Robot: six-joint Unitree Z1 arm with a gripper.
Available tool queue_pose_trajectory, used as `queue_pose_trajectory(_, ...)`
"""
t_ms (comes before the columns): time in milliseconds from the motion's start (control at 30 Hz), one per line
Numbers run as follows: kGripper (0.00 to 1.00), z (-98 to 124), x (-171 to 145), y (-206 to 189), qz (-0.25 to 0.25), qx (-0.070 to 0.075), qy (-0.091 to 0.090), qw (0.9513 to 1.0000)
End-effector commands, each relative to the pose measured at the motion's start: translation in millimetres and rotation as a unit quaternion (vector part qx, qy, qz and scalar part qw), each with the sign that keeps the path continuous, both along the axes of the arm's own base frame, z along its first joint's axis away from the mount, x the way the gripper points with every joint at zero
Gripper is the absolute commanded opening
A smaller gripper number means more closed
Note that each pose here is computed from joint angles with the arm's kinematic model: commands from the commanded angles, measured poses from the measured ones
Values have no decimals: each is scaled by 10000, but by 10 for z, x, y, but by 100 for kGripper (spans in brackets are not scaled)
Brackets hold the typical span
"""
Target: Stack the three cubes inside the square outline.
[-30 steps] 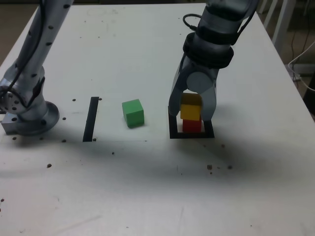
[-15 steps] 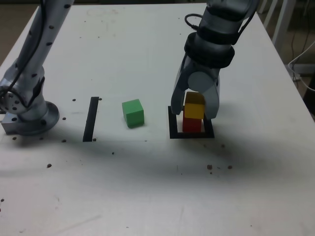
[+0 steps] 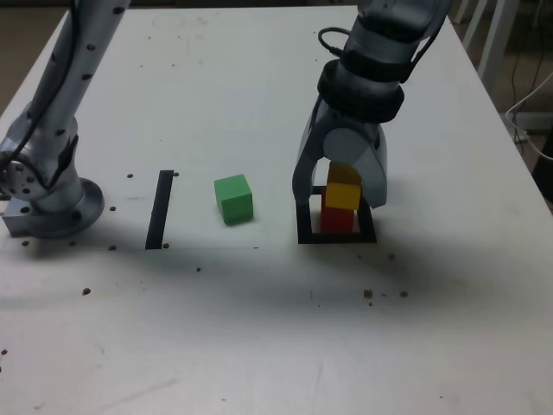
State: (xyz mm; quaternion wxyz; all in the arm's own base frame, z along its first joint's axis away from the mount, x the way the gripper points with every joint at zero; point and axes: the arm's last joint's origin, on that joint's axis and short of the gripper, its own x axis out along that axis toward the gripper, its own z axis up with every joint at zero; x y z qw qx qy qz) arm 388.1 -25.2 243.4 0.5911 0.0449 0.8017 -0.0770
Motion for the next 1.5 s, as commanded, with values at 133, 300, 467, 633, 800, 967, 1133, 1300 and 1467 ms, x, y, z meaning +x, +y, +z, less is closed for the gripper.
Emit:
queue_pose_trajectory(133,99,295,-180,57,69,304,-347,9989)
queue_pose_trajectory(300,99,523,-381,118,189,544,-593,9966)
queue_pose_trajectory(467,99,587,-599,171,339,622,-543,9960)
queue_pose_trajectory(633,99,560,-812,210,486,601,-369,9963)
queue_pose_trajectory(800,99,495,-942,211,776,593,-208,9950)
queue_pose_trajectory(967,99,414,-1046,206,1073,620,-40,9923)
queue_pose_trajectory(1133,99,305,-1158,195,1314,590,163,9894)
queue_pose_trajectory(1300,98,170,-1249,180,1498,466,342,9870)
queue_pose_trajectory(1467,98,60,-1294,177,1571,350,404,9861)
